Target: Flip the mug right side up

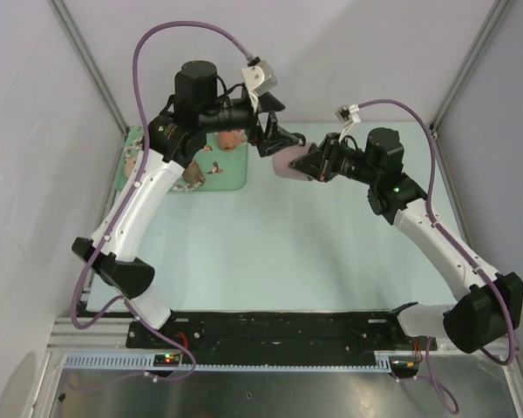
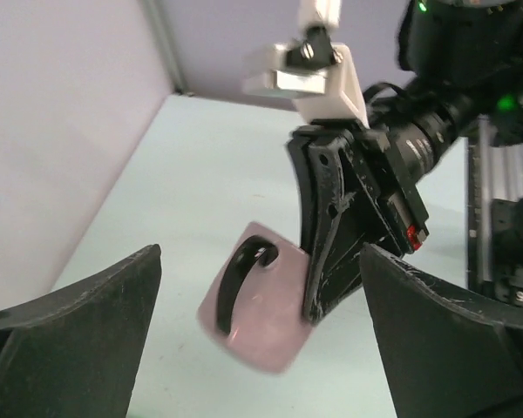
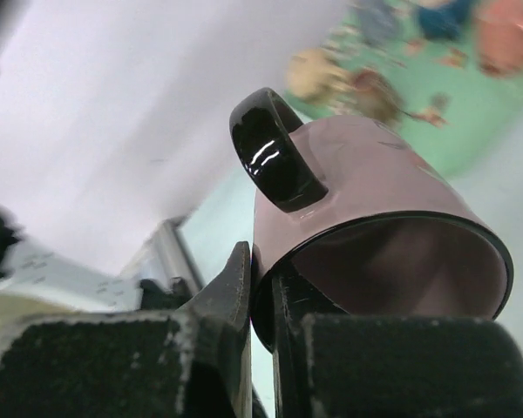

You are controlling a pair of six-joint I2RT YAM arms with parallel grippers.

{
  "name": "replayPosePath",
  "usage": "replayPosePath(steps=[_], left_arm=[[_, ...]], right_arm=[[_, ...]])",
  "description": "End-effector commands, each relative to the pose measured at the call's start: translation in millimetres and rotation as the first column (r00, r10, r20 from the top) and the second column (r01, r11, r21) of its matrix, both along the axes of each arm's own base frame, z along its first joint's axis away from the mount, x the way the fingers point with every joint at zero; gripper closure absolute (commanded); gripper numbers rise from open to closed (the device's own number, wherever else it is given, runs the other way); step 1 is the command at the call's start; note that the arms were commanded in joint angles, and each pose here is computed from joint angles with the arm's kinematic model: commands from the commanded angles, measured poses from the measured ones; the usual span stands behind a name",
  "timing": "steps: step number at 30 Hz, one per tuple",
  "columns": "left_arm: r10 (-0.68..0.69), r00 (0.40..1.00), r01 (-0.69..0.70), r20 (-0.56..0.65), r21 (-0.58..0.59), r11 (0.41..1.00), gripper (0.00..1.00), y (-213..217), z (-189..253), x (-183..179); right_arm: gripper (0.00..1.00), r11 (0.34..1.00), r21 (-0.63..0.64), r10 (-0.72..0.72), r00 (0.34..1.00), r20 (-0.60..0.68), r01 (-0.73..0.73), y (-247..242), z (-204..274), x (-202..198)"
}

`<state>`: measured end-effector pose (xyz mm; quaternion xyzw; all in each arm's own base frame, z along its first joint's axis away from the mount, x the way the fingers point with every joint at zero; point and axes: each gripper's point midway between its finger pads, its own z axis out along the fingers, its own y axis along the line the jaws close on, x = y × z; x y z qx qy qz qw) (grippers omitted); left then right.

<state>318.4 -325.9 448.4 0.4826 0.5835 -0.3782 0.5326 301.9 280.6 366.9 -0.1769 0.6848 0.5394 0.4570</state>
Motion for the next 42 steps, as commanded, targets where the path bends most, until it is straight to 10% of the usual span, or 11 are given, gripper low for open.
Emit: replayPosePath(steps=[1, 8, 13, 22, 27, 35, 42], left_arm=[[0.206, 0.975, -0.203, 0.085, -0.045, 0.978, 0.01, 30.7, 32.1, 26.5], [0.284, 0.902, -0.358, 0.324, 0.195, 0.913, 0.00, 83.7, -37.1, 82.3], [0.024, 0.812, -0.433, 0.583, 0.574, 0.695, 0.01, 138.0, -135.3, 102.7], [-0.338, 0.821, -0.369, 0.461, 0.879, 0.302, 0.06, 224.2, -250.6, 137.7], [-0.418, 0.812, -0.330, 0.407, 0.911, 0.247, 0.23, 243.7, -275.1, 163.6], [-0.565, 0.774, -0.214, 0.286, 0.958, 0.192, 0.22, 243.0, -332.7, 176.0], [-0.468, 0.845, -0.215, 0.259, 0.966, 0.146, 0.29, 258.6, -356.1, 209.2]], right_arm=[[1.00, 0.904, -0.295, -0.336, 0.941, -0.039, 0.310, -56.5, -57.7, 32.0], [1.00, 0.520, -0.778, -0.658, 0.746, -0.103, 0.352, -157.8, -179.6, 35.3], [1.00, 0.269, -0.940, -0.767, 0.637, -0.078, 0.210, -217.0, -228.7, 23.9], [1.00, 0.244, -0.962, -0.808, 0.574, -0.132, 0.122, -246.0, -265.7, 30.3], [1.00, 0.261, -0.960, -0.821, 0.546, -0.165, 0.102, -247.3, -285.8, 38.9], [0.88, 0.295, -0.950, -0.821, 0.536, -0.198, 0.101, -243.6, -292.7, 41.9], [0.41, 0.309, -0.947, -0.817, 0.534, -0.217, 0.089, -240.4, -286.4, 32.8]])
